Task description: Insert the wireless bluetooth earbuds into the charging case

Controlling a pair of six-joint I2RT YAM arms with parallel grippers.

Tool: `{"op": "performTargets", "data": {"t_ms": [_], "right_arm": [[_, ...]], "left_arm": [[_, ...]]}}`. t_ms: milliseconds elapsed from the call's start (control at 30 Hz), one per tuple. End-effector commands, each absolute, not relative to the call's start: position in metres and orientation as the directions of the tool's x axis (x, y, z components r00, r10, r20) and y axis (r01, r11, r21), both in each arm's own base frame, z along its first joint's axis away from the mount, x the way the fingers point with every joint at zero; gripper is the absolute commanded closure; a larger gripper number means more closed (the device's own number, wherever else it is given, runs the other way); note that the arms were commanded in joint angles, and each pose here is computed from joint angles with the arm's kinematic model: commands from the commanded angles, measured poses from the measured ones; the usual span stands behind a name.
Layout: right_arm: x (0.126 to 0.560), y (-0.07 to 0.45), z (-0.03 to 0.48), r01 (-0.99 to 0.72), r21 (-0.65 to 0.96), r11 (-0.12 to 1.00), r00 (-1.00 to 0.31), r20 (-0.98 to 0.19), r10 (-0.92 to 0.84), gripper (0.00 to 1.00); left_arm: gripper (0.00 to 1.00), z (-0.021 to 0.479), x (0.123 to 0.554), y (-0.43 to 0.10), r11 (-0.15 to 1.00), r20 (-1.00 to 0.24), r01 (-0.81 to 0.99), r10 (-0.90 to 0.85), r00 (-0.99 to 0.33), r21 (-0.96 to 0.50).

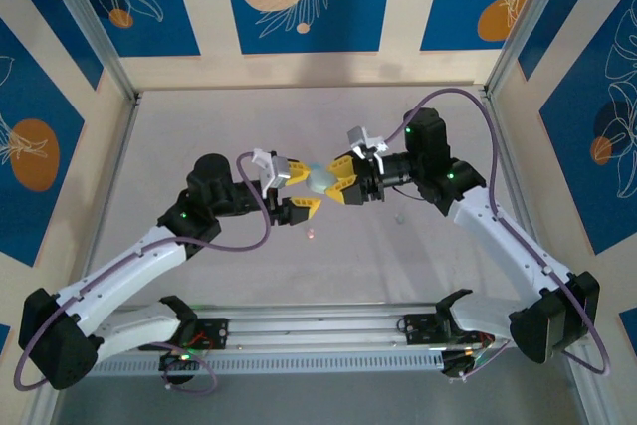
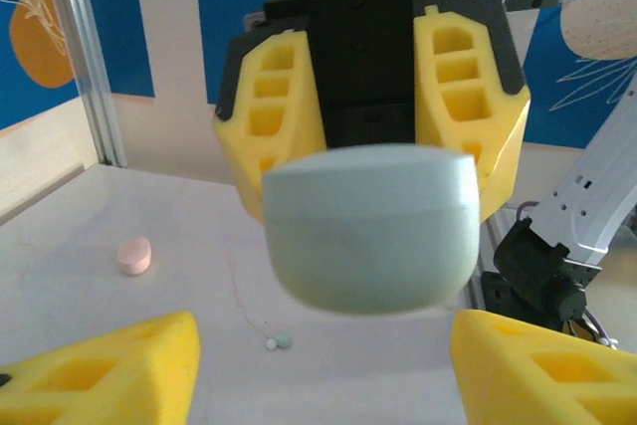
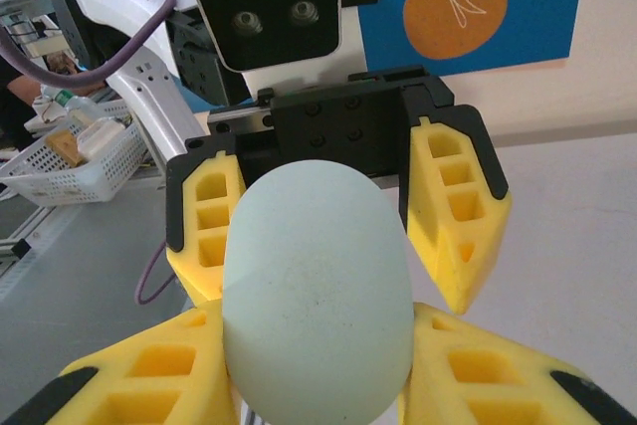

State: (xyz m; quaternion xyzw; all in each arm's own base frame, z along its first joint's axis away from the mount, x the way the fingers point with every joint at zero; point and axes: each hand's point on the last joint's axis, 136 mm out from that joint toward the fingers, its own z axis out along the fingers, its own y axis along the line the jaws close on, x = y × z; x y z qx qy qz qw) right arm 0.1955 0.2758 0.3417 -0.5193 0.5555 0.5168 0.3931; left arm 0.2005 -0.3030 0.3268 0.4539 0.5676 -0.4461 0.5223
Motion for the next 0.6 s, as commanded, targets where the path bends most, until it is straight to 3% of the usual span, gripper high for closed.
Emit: {"op": "performTargets", "data": {"t_ms": [0,567], "right_arm": [[0.196,0.2767,0.3408,-0.987,0.145,-0.063,-0.131,-0.973,-0.189,0.68],[0.1954,0.2781,0.3313,-0.995,0.08,-0.063,-0.066,-0.975,-0.211,0.67]], "left_arm": [[0.37,0.3443,0.1925,-0.3046,0.133,-1.0,0.991,0.023,-0.011,-0.007],[0.42,0.3511,0.1938,-0.3077,0.121,-0.997,0.99,-0.004,-0.072,-0.071]]}}
